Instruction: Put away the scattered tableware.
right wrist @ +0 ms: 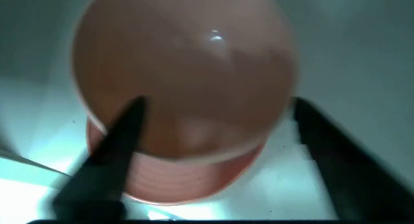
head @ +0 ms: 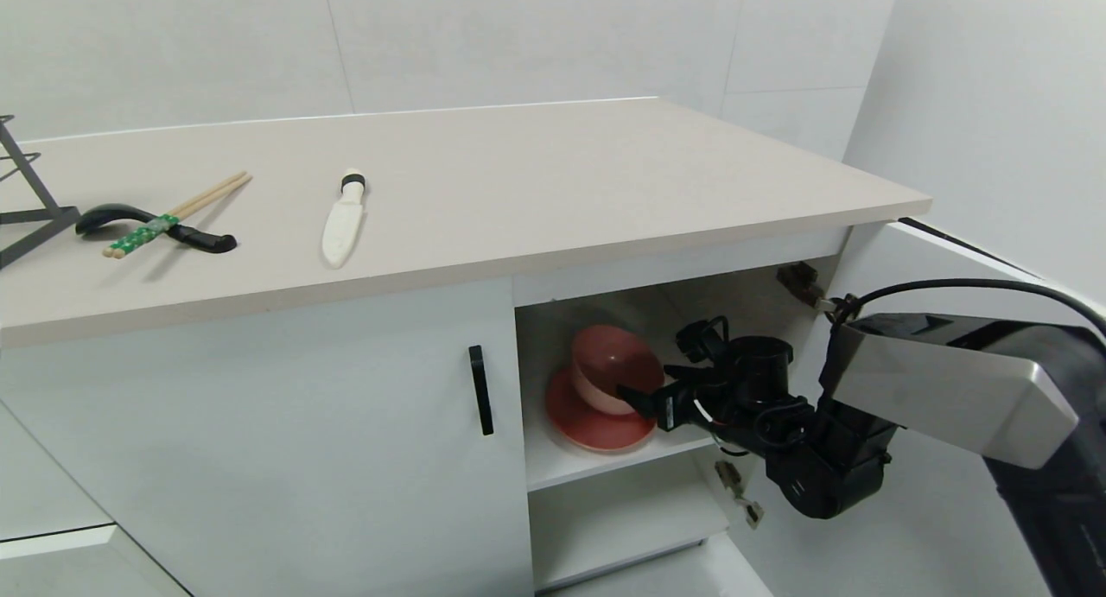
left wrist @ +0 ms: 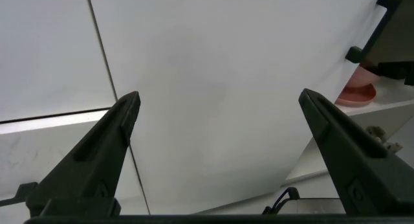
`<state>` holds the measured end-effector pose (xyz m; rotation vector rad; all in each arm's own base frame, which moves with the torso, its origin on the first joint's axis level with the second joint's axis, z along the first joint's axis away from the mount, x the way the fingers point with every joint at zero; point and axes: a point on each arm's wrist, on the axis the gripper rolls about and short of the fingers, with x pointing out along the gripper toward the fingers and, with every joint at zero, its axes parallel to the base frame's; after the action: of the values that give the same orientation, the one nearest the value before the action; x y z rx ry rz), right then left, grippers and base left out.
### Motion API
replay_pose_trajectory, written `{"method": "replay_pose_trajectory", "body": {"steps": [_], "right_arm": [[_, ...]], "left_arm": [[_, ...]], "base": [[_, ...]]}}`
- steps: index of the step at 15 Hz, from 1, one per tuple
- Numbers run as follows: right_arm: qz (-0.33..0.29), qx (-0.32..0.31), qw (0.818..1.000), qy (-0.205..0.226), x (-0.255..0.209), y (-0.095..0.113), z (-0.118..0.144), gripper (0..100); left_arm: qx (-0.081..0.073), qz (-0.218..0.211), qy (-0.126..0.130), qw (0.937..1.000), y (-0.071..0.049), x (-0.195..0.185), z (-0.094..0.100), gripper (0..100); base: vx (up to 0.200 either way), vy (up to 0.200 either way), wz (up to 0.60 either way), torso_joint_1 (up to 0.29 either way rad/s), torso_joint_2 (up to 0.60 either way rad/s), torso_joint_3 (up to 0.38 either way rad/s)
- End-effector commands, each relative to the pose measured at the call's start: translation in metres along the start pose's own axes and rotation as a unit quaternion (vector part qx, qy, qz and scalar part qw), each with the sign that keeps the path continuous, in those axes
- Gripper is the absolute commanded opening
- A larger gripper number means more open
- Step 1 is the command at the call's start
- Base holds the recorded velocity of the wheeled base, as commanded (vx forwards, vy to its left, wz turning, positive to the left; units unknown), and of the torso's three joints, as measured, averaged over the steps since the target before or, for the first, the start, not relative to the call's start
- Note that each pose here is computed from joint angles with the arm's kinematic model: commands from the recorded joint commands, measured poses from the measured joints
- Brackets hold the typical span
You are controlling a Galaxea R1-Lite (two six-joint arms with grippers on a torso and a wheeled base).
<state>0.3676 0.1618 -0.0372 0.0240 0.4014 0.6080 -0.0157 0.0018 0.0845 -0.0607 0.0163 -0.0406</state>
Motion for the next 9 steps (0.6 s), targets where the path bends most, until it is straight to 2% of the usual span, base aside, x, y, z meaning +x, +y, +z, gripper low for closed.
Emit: {"method": "replay_pose_trajectory", "body": {"steps": [1,3,4,5,9], "right_arm": [[0.001,-0.012,1.0,-0.009,0.0,0.0,0.002,100],[0.007,-0.028,0.998,-0.056,-0.012,0.008,0.029,100],[0.008,-0.028,0.998,-0.057,-0.013,0.009,0.03,100],[0.021,-0.039,0.997,-0.065,-0.034,0.025,0.042,100],[0.035,-0.091,0.994,-0.056,-0.087,0.048,0.019,100]], "left_arm": [[-0.001,0.0,0.001,1.0,0.0,0.0,0.0,100],[-0.001,-0.001,0.001,1.0,0.0,0.0,0.0,100],[-0.001,-0.001,0.002,1.0,0.0,0.0,0.0,100],[-0.001,-0.001,0.001,1.0,0.0,0.0,0.0,100],[-0.001,-0.001,0.002,1.0,0.0,0.0,0.0,100]], "base": [[0.0,0.0,0.0,0.0,0.0,0.0],[0.0,0.0,0.0,0.0,0.0,0.0],[0.0,0.0,0.0,0.0,0.0,0.0],[0.0,0.0,0.0,0.0,0.0,0.0],[0.0,0.0,0.0,0.0,0.0,0.0]]}}
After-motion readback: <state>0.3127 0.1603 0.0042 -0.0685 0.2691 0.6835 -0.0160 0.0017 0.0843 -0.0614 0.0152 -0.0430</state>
